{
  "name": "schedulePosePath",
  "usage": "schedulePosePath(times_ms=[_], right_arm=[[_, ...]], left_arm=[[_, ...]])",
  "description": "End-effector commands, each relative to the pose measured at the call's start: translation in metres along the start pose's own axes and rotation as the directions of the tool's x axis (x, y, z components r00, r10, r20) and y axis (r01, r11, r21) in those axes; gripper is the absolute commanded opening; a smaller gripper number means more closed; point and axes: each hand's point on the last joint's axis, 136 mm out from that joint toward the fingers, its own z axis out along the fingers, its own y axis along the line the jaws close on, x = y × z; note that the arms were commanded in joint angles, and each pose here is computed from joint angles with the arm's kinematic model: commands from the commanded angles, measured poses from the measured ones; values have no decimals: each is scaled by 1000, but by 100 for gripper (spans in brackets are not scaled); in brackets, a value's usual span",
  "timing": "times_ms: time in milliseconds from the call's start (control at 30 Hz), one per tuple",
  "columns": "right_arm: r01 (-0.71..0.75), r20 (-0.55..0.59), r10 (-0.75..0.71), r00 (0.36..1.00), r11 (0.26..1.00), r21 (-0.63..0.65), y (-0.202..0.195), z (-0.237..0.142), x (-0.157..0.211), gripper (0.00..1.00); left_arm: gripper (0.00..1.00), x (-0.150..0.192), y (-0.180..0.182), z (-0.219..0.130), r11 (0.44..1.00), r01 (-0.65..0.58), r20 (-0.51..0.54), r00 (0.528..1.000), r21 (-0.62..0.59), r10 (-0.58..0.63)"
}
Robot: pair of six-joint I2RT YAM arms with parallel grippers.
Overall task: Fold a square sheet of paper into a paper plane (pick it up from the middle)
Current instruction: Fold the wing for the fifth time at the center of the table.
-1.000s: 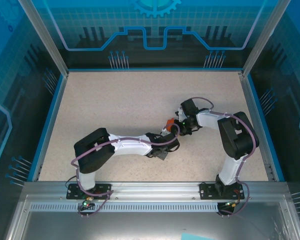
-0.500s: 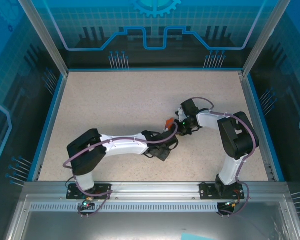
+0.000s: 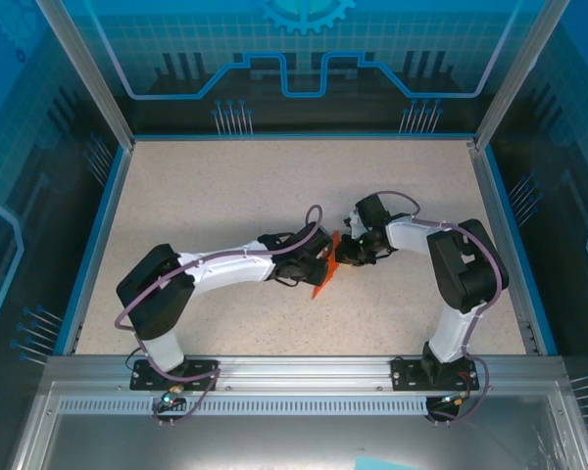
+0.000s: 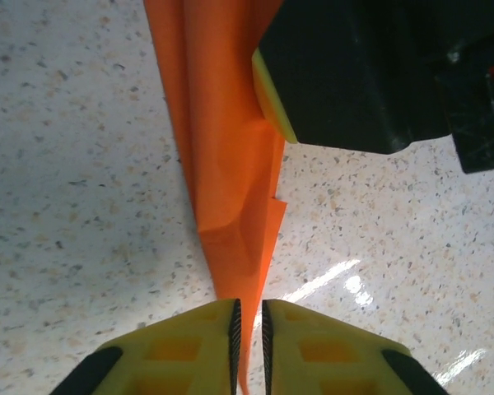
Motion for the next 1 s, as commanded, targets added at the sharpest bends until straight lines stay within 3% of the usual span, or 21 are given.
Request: schedulePosePath(times_ms=[0, 967], right_arm=[[-41, -118, 64, 991, 981, 188, -55, 25, 41, 13], [-49, -126, 74, 989, 980, 191, -60, 26, 45, 13]], left_arm=[[12, 13, 2, 16, 1000, 13, -48, 999, 8, -12], [8, 49, 7, 51, 999, 23, -170, 985, 33, -17]])
